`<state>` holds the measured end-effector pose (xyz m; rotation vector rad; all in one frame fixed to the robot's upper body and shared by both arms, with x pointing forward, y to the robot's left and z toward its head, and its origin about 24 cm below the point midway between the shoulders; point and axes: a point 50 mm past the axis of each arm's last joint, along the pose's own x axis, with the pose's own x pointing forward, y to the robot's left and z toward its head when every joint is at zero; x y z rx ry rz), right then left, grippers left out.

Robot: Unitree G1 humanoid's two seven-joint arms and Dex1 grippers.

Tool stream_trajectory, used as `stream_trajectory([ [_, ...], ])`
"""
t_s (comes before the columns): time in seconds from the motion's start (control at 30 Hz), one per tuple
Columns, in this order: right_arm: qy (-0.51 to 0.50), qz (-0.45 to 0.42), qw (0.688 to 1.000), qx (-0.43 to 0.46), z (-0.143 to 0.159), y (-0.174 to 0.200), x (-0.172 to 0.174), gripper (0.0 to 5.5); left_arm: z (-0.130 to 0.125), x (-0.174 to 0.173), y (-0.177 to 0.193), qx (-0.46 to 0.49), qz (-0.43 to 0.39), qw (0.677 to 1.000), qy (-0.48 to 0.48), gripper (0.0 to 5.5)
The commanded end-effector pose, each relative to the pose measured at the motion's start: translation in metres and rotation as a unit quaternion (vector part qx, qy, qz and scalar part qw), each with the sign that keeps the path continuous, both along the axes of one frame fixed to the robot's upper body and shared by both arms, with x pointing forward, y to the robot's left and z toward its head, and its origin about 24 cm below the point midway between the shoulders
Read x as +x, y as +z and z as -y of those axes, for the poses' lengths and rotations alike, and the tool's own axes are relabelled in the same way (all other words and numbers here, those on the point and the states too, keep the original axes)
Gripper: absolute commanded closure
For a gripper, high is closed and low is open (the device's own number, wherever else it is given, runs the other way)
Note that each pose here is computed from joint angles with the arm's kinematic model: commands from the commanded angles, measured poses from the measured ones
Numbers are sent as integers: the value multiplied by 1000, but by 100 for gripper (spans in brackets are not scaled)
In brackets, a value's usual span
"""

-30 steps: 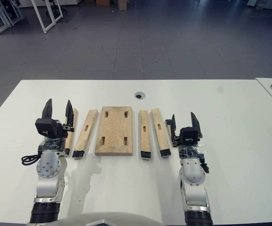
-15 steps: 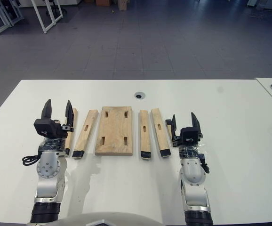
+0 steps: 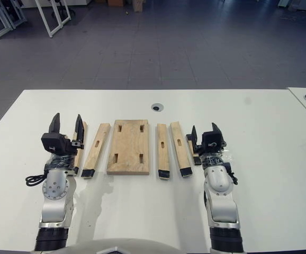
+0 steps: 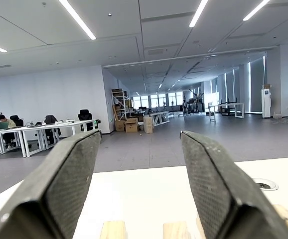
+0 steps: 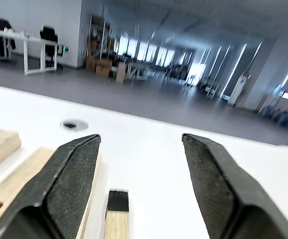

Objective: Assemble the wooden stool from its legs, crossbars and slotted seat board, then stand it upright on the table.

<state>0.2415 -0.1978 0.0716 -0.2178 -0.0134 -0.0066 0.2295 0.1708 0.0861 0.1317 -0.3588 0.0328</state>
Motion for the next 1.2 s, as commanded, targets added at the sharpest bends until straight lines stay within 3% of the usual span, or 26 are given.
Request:
stream_trajectory([
  [0.03, 0, -26, 1000, 14, 2, -1, -2, 249, 1, 2, 2, 11, -9, 1000, -6, 256],
  [0.27, -12, -181, 980, 83, 5, -37, -21, 249, -1, 0, 1, 6, -14, 1000, -1, 256],
  [0.53, -20, -264, 961, 81, 7, -57, -33, 405, -2, 0, -2, 0, -20, 1000, 3, 254],
  [0.7, -22, -254, 962, 95, 8, -53, -31, 421, -3, 0, -2, -13, -23, 1000, 8, 254],
  [0.83, 0, -116, 992, 51, 8, -15, -12, 421, 2, 10, -4, -92, -102, 990, -41, 254],
  [0.9, 36, -63, 997, 26, 2, 2, -5, 421, 13, 15, -6, -180, -154, 964, -118, 254],
  [1.03, 176, -1, 984, 1, -26, 22, -4, 421, 44, 4, 1, -375, -208, 854, -294, 254],
  [1.1, 247, 23, 969, 1, -41, 31, -9, 421, 57, -6, 11, -402, -220, 808, -370, 254],
  [1.2, 315, 37, 948, 5, -55, 38, -16, 421, 63, -14, 14, -412, -244, 772, -419, 254],
])
